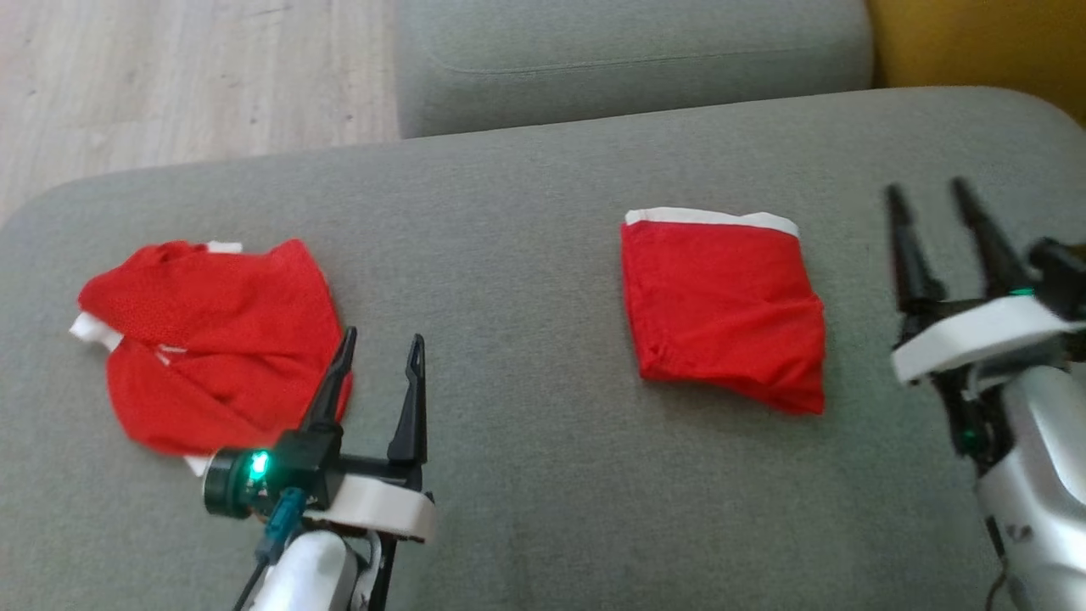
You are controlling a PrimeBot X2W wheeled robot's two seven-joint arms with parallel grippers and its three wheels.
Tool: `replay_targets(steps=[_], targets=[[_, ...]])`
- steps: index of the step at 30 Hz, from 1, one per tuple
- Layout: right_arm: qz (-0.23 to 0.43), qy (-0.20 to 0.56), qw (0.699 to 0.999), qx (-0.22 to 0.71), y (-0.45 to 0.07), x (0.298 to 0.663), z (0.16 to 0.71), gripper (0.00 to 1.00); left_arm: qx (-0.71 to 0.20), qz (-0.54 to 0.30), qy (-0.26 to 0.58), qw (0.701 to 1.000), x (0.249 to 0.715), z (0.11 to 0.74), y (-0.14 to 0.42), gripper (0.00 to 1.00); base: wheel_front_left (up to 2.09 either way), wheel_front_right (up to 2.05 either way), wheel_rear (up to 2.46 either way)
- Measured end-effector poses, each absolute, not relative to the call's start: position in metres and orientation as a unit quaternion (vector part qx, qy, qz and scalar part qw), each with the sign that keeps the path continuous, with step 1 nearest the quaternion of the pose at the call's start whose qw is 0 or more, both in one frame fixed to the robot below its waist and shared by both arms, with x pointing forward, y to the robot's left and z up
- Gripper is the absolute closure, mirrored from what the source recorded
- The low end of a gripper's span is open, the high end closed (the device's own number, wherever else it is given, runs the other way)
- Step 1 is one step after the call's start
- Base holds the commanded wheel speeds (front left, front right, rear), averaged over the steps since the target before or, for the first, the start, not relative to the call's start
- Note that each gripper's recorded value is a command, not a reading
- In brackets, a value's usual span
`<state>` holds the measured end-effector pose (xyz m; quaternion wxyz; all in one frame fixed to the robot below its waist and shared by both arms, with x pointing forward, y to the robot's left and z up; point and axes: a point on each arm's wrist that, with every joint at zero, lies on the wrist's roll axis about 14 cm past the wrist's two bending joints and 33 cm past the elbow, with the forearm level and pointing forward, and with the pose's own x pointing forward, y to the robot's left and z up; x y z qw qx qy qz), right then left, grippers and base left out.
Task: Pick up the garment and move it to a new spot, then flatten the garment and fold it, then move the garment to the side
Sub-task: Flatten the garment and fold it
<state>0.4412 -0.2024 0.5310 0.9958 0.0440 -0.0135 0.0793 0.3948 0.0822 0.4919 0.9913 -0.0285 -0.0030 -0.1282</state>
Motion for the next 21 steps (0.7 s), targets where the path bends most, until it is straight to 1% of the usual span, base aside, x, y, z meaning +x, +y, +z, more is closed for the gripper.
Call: replay_targets(steps=[3,9,14,21], targets=[[0.037,-0.046,0.997,0.042,-0.224,0.431,0.54,0.0,-0.033,-0.136,-0.013,0.99,0.398,0.498,0.076,0.0,0.0,0.0,0.0],[-0.023,-0.04,0.997,0.057,-0.24,0.396,0.516,0.0,-0.039,-0.137,-0.021,0.99,0.398,0.504,0.072,0.0,0.0,0.0,0.0],[-0.032,-0.024,0.997,0.06,-0.234,0.379,0.501,0.0,-0.042,-0.124,-0.006,0.991,0.392,0.493,0.079,0.0,0.0,0.0,0.0],[0.0,-0.012,0.999,0.046,-0.213,0.396,0.503,0.0,-0.042,-0.123,0.005,0.992,0.394,0.484,0.082,0.0,0.0,0.0,0.0]])
